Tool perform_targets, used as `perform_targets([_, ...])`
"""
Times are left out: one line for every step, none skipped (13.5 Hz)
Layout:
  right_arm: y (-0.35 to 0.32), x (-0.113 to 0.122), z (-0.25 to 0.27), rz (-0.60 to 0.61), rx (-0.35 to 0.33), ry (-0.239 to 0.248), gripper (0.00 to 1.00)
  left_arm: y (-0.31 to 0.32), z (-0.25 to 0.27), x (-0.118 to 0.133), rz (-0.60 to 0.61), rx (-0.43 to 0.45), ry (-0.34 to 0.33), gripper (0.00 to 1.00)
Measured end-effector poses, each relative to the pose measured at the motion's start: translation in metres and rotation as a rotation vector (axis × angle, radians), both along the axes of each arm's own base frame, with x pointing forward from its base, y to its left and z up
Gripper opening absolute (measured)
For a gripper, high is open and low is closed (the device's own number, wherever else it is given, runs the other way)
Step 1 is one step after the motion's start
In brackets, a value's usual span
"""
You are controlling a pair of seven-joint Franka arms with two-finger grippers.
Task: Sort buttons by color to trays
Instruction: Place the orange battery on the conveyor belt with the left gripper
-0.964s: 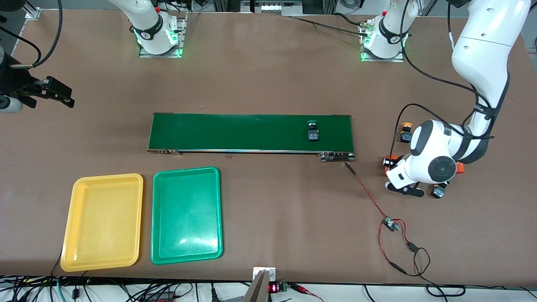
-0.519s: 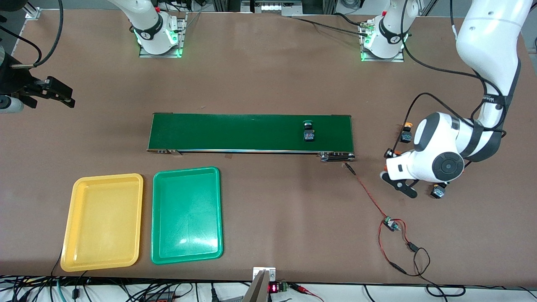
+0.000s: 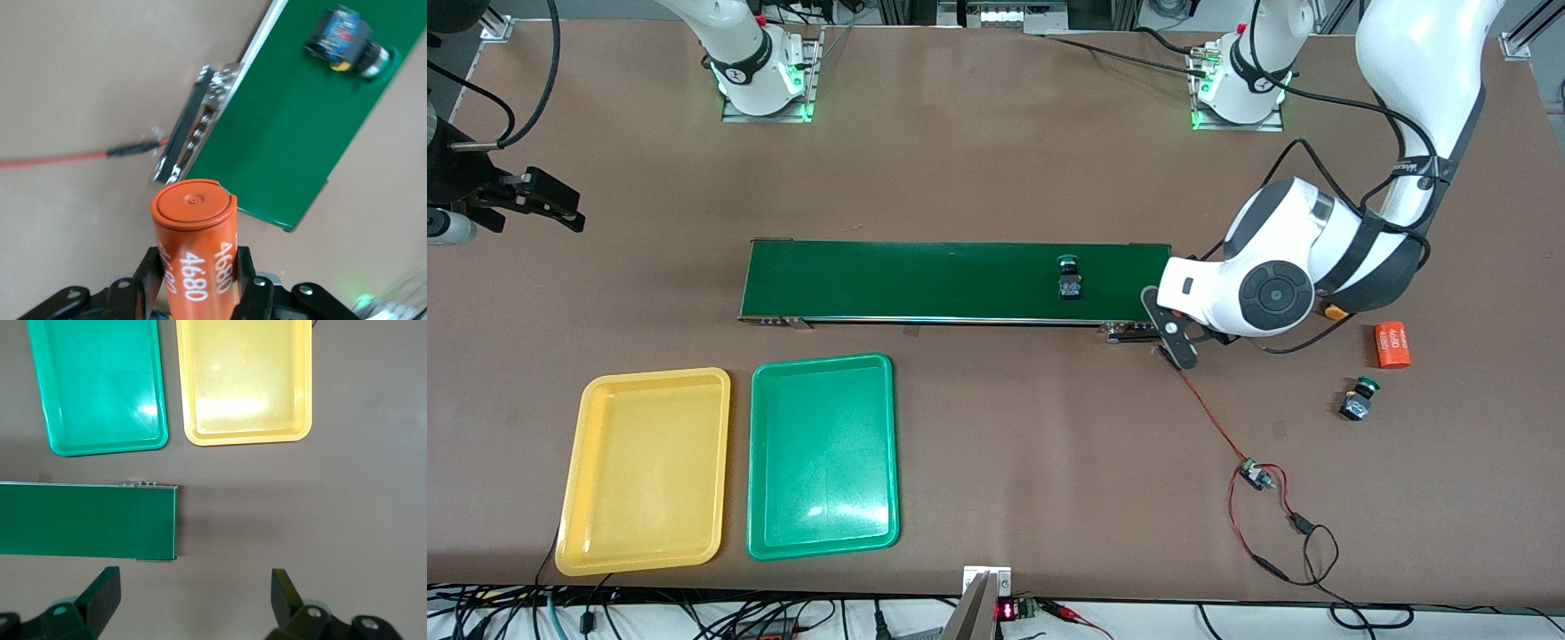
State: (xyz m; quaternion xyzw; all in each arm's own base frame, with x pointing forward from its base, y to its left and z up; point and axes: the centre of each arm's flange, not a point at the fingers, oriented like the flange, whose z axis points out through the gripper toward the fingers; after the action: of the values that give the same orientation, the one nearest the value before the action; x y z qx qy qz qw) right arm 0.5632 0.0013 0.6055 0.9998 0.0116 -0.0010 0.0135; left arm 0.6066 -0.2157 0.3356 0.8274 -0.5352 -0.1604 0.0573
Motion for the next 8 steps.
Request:
perform_targets([0.0,0.0,0.0,0.0,0.0,-0.003,1.0,0.001,-0.005,0.001,-0.055,-0.026,0.003,0.49])
perform_targets([0.0,0.001,0.0,0.0,0.0,-0.003,1.0,-0.001,-0.011,-0.001,-0.096,-0.044,0.009,0.49])
perform_targets([0.0,0.001,-0.001,0.0,0.0,-0.002,1.0,-0.008,-0.016,-0.006,-0.128,-0.058,0.016,0.49])
perform_targets([0.0,0.001,-0.001,-0.001,-0.001,-0.002,1.0,-0.017,-0.02,-0.013,-0.156,-0.069,0.02,0.49])
perform_targets([0.0,0.002,-0.002,-0.002,-0.001,-0.001,1.0,-0.025,-0.027,-0.02,-0.186,-0.081,0.024,0.49])
perform_targets([0.0,0.002,-0.002,-0.002,-0.001,-0.001,1.0,-0.032,-0.036,-0.027,-0.225,-0.097,0.024,0.49])
perform_targets([0.0,0.002,-0.002,-0.003,-0.001,0.0,1.0,-0.035,-0.046,-0.033,-0.267,-0.11,0.019,0.49])
perform_targets([0.0,0.002,-0.003,-0.003,-0.001,0.0,1.0,-0.037,-0.057,-0.038,-0.305,-0.117,0.014,0.49])
